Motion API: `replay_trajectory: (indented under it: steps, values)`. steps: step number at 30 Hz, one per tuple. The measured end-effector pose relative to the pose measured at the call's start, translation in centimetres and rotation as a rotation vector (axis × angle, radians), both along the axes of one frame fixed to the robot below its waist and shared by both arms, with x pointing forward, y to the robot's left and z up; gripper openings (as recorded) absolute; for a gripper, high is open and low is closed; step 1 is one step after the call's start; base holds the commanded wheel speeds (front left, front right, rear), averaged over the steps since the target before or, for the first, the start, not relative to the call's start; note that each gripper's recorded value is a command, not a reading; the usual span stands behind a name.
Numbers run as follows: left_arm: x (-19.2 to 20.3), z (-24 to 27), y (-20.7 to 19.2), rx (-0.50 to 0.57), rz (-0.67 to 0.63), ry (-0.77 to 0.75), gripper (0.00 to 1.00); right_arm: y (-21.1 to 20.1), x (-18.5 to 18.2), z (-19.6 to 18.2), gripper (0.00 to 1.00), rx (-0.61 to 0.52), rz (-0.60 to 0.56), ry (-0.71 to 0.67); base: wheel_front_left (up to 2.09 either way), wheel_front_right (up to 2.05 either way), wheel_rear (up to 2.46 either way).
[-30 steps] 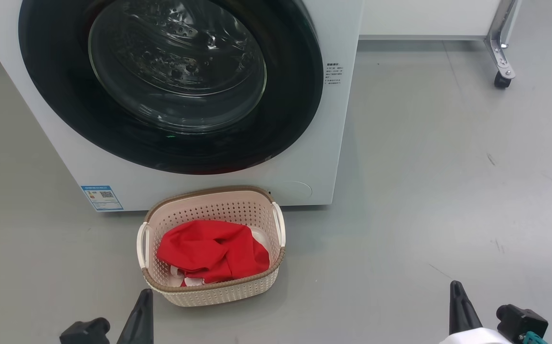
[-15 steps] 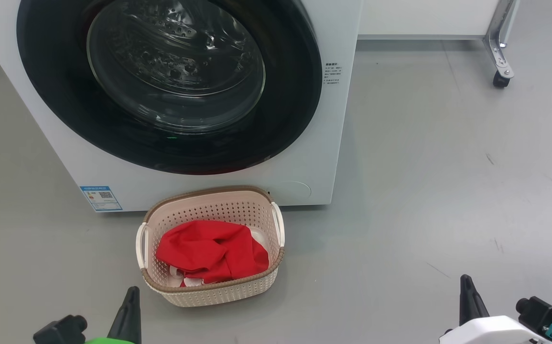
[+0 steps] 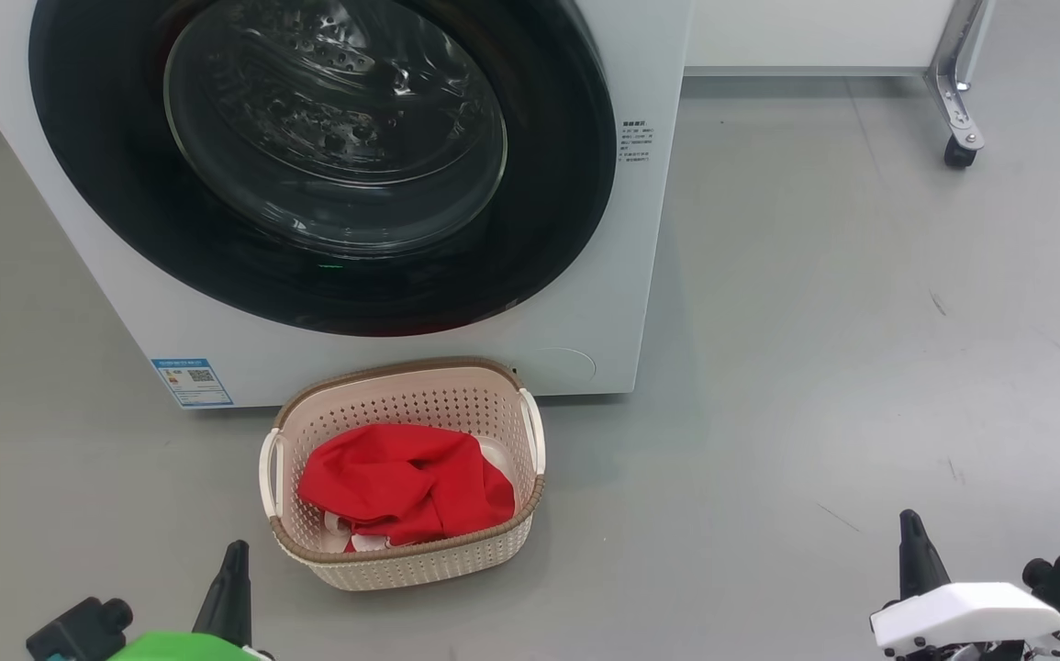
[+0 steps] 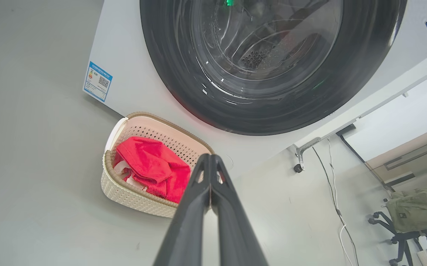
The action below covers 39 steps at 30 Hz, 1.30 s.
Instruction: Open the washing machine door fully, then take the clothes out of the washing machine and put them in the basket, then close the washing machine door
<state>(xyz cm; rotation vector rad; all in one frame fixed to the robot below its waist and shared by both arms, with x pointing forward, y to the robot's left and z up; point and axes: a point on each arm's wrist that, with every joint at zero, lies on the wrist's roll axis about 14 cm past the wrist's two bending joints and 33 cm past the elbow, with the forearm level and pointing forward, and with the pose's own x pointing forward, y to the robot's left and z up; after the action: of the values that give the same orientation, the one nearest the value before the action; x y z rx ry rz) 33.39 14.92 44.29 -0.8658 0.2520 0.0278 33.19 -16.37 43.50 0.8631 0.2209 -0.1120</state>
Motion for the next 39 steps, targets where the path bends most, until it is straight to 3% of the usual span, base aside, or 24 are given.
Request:
replay_trajectory:
  steps: [39]
  values:
    - [2.8,2.1,2.3,-0.493,0.122,-0.043,0.00,-2.6,2.8,2.6,0.00,0.501,-0.108,-0.081,0.00,0.00,0.00]
